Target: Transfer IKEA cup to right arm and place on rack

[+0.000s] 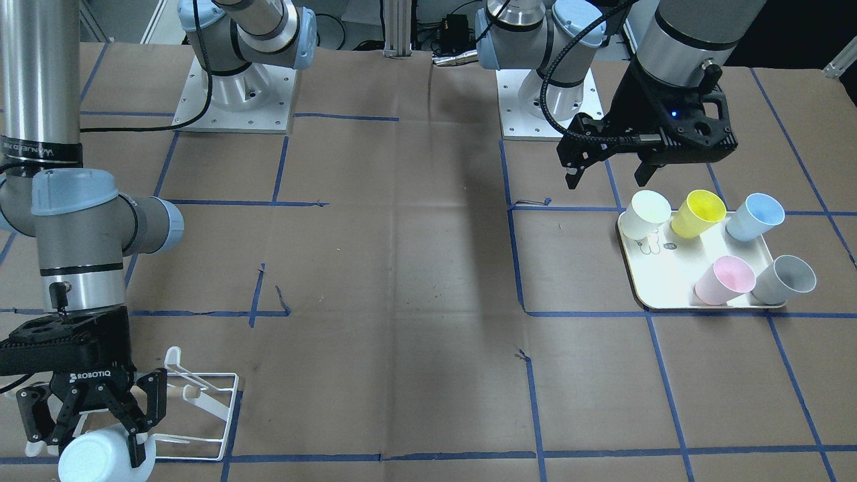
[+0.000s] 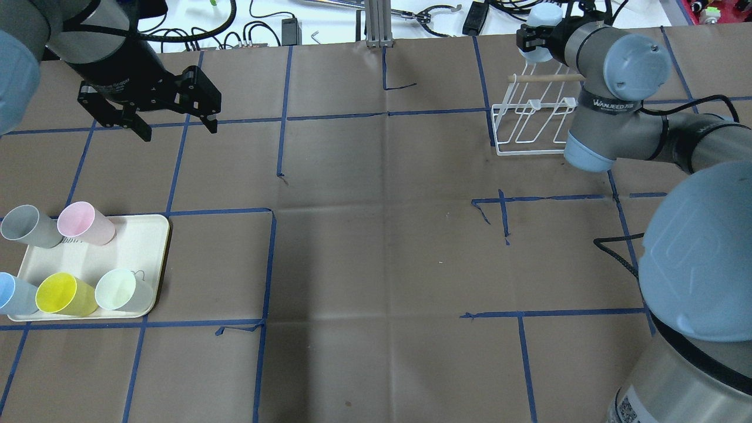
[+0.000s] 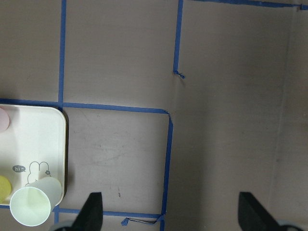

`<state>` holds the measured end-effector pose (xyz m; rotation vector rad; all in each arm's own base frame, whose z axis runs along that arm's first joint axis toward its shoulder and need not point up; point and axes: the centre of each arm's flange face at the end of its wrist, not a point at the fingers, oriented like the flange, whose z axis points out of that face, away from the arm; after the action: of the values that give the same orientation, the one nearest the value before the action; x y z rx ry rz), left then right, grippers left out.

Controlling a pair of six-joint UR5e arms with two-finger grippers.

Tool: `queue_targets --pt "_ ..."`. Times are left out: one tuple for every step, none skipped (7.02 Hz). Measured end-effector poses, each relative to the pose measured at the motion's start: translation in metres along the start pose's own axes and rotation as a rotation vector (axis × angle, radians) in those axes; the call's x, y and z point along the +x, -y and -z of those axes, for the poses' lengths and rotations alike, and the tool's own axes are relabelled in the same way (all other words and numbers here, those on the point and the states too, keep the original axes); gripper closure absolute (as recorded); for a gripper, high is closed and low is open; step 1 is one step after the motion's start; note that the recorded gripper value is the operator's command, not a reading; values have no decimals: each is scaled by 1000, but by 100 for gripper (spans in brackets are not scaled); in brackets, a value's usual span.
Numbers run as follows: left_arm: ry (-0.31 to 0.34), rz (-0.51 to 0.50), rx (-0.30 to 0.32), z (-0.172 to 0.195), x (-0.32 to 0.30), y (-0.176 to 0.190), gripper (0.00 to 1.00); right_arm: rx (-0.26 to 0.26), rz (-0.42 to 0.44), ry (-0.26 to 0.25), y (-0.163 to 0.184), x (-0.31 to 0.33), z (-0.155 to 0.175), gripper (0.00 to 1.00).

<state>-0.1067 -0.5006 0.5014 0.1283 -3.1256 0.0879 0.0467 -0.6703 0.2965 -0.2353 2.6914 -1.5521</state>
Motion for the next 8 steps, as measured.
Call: queue_targets --pt "5 -1 -3 -1 -1 -4 0 -7 -4 3 -5 -2 0 65" --pt "11 -6 -10 -4 -5 -10 0 -16 -10 6 -10 -5 1 51" --pt "16 -9 -23 -11 -16 -24 1 -26 -15 9 -16 -7 1 33" --pt "22 -15 -39 -21 -41 -42 1 -32 -17 13 -19 -10 1 18" --pt "22 -20 -57 -35 -78 -65 1 -34 -18 20 -21 -15 1 1" --pt "19 -14 -72 -49 -112 -90 1 -33 -28 24 -20 -18 1 1" --pt "17 -19 -75 -62 -137 -109 1 -32 -47 25 -19 -19 1 1" --pt "18 -30 -71 -72 -157 -121 1 -30 -58 25 -18 -19 2 1"
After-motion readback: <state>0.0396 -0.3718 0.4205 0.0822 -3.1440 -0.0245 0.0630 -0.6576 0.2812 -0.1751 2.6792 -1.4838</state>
